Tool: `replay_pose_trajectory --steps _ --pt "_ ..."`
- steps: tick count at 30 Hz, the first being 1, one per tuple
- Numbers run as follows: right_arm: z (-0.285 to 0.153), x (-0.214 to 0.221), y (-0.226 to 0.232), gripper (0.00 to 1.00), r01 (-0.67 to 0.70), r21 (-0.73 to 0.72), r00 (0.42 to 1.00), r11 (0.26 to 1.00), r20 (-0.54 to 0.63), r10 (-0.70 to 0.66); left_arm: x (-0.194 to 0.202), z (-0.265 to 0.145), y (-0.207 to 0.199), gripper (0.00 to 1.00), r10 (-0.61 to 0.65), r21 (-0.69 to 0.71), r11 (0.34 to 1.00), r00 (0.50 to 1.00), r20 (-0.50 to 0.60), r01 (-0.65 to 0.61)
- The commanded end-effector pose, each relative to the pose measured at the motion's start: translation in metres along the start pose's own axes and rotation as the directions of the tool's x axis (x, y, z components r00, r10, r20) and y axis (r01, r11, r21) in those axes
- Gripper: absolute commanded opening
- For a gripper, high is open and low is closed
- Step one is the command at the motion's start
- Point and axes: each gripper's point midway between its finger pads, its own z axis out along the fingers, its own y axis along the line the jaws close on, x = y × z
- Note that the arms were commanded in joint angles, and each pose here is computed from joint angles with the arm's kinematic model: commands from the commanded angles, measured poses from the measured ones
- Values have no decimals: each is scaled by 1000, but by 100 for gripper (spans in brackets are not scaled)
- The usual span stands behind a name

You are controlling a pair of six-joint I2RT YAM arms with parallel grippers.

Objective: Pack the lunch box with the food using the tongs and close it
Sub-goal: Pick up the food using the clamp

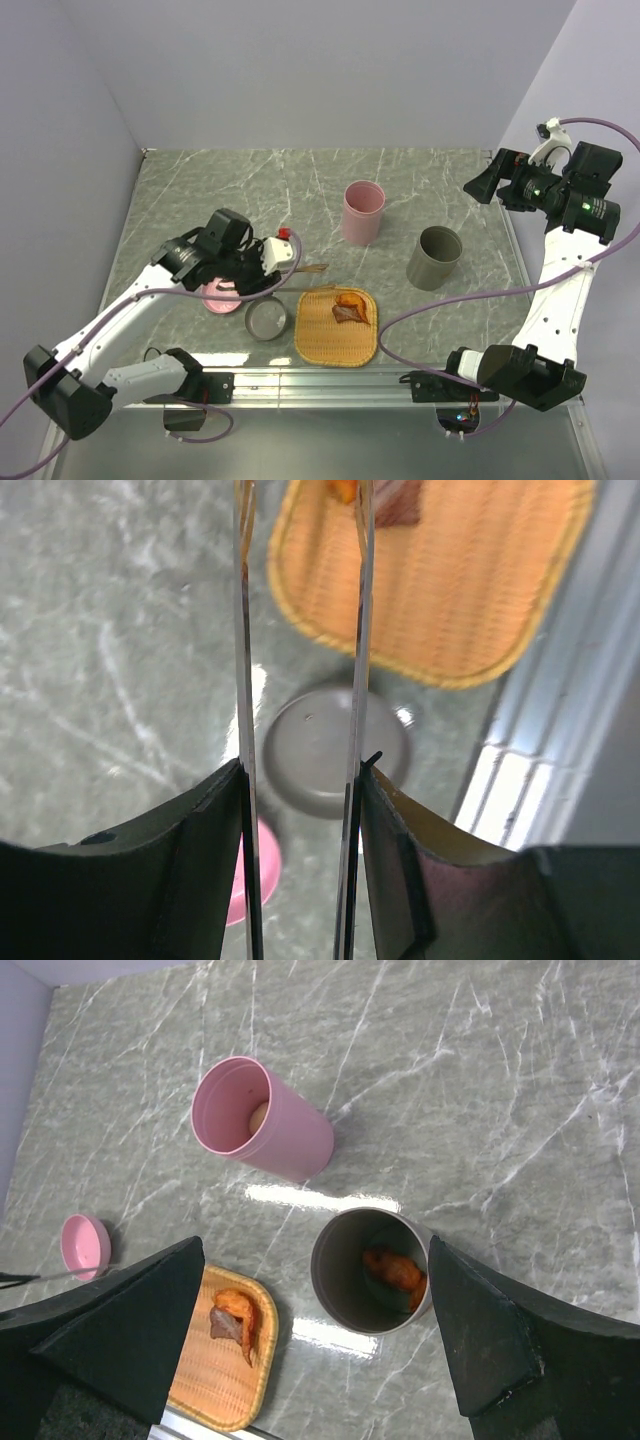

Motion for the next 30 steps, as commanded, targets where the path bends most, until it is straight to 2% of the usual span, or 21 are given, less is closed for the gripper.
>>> replay_pose_trajectory --steps 1,9,14,23,30 --pt "-3 -2 7 100 21 -20 1000 1000 17 -21 -1 -5 25 52 157 -154 976 987 21 -152" --pt "-3 -1 7 100 20 -16 1000 1000 16 -20 -3 -11 32 51 368 -365 863 930 -17 -349" --pt "-4 -2 7 100 20 -16 1000 1000 19 -20 -12 -15 20 50 467 -410 807 884 5 -425" --pt "-5 1 7 100 19 -12 1000 1000 17 -19 -12 -3 -14 49 602 -345 754 798 22 -559" --pt "-6 1 5 100 28 2 1000 1000 11 -28 8 22 -39 49 678 -275 707 735 2 -652"
